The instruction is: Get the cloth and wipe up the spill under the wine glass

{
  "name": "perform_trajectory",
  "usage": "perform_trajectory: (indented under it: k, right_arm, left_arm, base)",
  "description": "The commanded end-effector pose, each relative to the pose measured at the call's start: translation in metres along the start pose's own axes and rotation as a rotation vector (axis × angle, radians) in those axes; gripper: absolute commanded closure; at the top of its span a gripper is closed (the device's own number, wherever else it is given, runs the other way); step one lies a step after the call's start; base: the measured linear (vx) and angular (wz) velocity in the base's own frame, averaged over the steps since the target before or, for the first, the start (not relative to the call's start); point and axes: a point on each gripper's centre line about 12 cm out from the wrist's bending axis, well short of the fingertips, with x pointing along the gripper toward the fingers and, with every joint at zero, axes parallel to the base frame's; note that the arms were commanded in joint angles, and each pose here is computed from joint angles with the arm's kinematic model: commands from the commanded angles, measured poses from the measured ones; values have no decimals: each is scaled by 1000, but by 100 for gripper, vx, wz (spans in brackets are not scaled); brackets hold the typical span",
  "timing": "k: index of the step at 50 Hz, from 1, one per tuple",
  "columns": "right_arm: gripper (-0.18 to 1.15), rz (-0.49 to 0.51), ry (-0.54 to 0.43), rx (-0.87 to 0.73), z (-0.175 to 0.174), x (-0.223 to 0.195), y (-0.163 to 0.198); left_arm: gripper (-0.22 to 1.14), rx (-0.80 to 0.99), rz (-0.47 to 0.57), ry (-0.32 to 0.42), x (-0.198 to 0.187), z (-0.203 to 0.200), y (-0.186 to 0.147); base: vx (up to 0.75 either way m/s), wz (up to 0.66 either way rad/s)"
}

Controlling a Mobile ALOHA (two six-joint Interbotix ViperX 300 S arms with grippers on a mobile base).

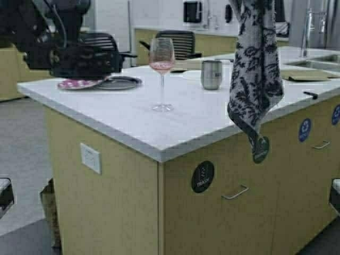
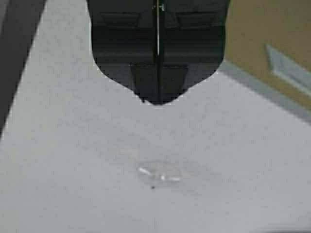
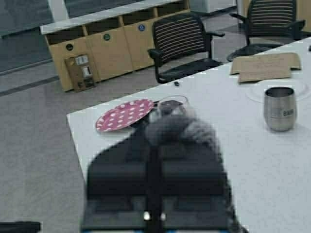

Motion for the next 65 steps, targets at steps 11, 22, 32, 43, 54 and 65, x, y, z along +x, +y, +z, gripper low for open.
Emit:
perform_trajectory:
  k: [11, 22, 32, 43, 54, 65]
  right_arm:
    - [80, 4, -54, -76, -1, -8, -1]
    - [80, -6, -71, -148, -2, -11, -2]
    - [80, -30, -65, -141, -7, -14, -6]
    - [80, -34, -62, -144, -8, -14, -7]
    - [80, -34, -64, -142, -8, -14, -7]
    - [80, -34, -62, -138, -8, -13, -7]
  left_arm:
    - [88, 28, -88, -111, 45, -12, -24]
    - [86, 70, -155, -135, 77, -23, -33]
    - [76, 81, -210, -158, 90, -37, -42]
    - [54, 85, -217, -159, 91, -43, -43]
    - [28, 83, -224, -176, 85, -45, -43]
    - [-3, 97, -223, -162, 81, -52, -42]
  base:
    - [15, 9]
    - [16, 3]
    - [17, 2]
    - [14, -2]
    - [11, -8]
    - [8, -5]
